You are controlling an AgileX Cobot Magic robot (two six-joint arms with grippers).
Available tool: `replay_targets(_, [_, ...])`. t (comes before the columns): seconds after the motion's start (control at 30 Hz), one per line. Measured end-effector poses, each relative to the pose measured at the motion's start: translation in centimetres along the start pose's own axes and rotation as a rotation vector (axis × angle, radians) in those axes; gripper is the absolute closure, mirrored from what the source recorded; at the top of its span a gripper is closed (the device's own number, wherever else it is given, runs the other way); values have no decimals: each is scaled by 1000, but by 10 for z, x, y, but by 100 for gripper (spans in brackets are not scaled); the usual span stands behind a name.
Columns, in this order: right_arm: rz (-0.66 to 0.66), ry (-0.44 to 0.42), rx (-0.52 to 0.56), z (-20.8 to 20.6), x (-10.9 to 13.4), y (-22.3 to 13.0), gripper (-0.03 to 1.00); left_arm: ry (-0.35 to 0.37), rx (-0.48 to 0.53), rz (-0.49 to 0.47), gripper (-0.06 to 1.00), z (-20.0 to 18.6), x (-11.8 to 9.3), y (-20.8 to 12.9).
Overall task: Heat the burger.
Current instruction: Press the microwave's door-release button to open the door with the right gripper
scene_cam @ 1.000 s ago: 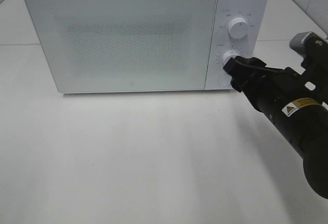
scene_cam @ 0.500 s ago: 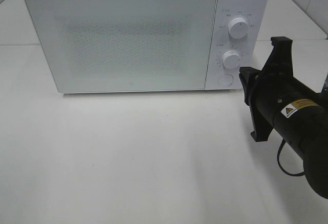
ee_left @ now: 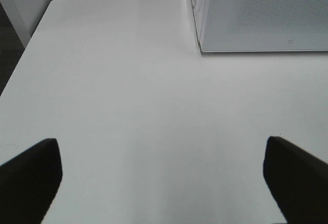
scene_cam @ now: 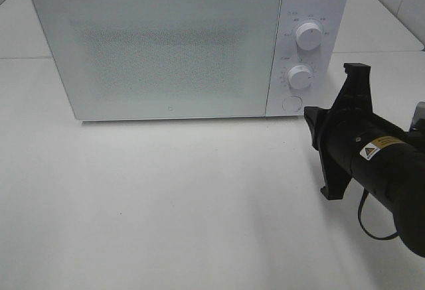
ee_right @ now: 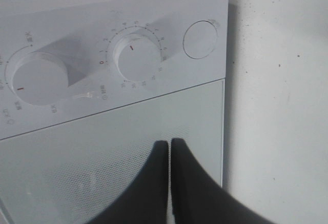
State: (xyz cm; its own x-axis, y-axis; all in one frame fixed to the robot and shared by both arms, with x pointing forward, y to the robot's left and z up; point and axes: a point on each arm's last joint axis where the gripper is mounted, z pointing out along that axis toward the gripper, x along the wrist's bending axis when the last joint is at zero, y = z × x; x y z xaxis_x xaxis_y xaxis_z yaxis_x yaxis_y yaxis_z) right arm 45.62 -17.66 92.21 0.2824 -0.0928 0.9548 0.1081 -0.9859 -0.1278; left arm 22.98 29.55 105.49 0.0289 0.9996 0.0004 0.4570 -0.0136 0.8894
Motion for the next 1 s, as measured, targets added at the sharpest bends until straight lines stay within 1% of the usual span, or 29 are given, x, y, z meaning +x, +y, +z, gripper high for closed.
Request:
replay_targets(0.1, [-1,-5,-4,0,0,1,97,0,0,0,-5,0,0,0])
replay_targets(0.17, [-14,-21,-42,4,0,11,97,0,0,0,-5,0,0,0])
replay_targets(0.27, [-22,-21,-57,7,2,18,97,0,0,0,-5,0,0,0])
replay_targets(0.37, [-37,-33,-51,10,0,19,97,0,0,0,-5,0,0,0])
replay_targets(0.43, [-54,-70,-40,18,-8,18,97,0,0,0,-5,0,0,0])
replay_targets(0.53, [-54,-76,-37,20,-10,17,97,0,0,0,-5,0,0,0])
replay_targets(0.6, [-49,-107,-28,31,-19,14,97,0,0,0,-5,0,0,0])
replay_targets(0.7, [-50,-123,-21,38,-25,11,97,0,0,0,-5,0,0,0])
replay_targets(0.83, [-49,-130,-25,46,-28,10,97,0,0,0,-5,0,0,0])
replay_targets(1.0, [-61,-163,-21,61,-32,14,97,0,0,0,-5,0,0,0])
